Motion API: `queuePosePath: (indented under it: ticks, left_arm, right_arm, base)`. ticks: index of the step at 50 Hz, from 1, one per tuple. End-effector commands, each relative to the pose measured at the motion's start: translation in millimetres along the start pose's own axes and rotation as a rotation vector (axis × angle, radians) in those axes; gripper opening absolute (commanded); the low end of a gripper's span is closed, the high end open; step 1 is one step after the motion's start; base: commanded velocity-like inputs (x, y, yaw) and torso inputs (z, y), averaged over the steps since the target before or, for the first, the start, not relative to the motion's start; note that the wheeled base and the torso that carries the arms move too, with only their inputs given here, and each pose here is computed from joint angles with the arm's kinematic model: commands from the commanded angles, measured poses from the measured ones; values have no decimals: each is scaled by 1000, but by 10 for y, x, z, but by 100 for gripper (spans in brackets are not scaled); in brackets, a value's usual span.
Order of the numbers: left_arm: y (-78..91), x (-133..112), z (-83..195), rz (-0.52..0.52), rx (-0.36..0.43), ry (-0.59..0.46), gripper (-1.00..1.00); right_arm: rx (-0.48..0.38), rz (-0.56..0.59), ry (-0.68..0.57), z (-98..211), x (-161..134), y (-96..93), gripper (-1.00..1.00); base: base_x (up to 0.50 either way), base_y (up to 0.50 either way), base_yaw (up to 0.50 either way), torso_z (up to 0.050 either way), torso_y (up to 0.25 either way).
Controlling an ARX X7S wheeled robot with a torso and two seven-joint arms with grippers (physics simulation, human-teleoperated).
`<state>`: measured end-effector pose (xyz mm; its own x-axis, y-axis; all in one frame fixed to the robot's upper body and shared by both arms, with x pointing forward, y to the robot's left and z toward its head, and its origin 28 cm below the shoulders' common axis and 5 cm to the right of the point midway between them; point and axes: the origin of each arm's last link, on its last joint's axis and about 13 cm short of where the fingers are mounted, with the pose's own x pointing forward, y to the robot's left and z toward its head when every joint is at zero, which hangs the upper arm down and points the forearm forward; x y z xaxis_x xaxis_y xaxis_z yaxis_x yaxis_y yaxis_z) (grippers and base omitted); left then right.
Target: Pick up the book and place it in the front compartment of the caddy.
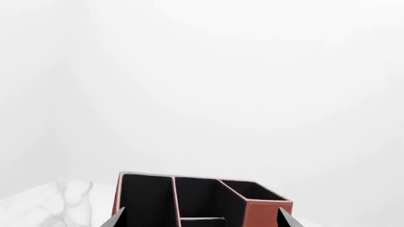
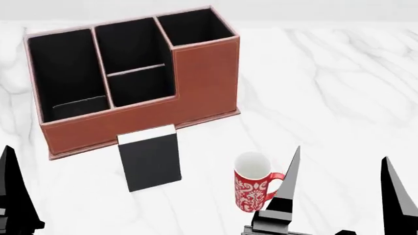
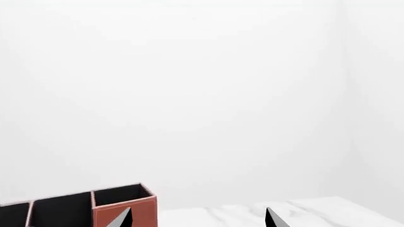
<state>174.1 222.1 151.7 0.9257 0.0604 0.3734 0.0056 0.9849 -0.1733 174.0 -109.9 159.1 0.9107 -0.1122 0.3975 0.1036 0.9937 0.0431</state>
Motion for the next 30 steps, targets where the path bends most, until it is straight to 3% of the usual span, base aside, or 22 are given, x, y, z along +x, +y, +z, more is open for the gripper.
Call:
queuePosePath:
  ticks: [1,30]
  left_arm:
    - [-7,-4,17,-3,-2,-3,100]
    - [-26,-18,37,-17,-7,-5,100]
  right_arm:
    - [-1,2,3,-10,-1,3,100]
    - [-5,-2,13,-18,2,-4,100]
  base:
    - [500,0,0,0,0]
    - [500,0,0,0,1]
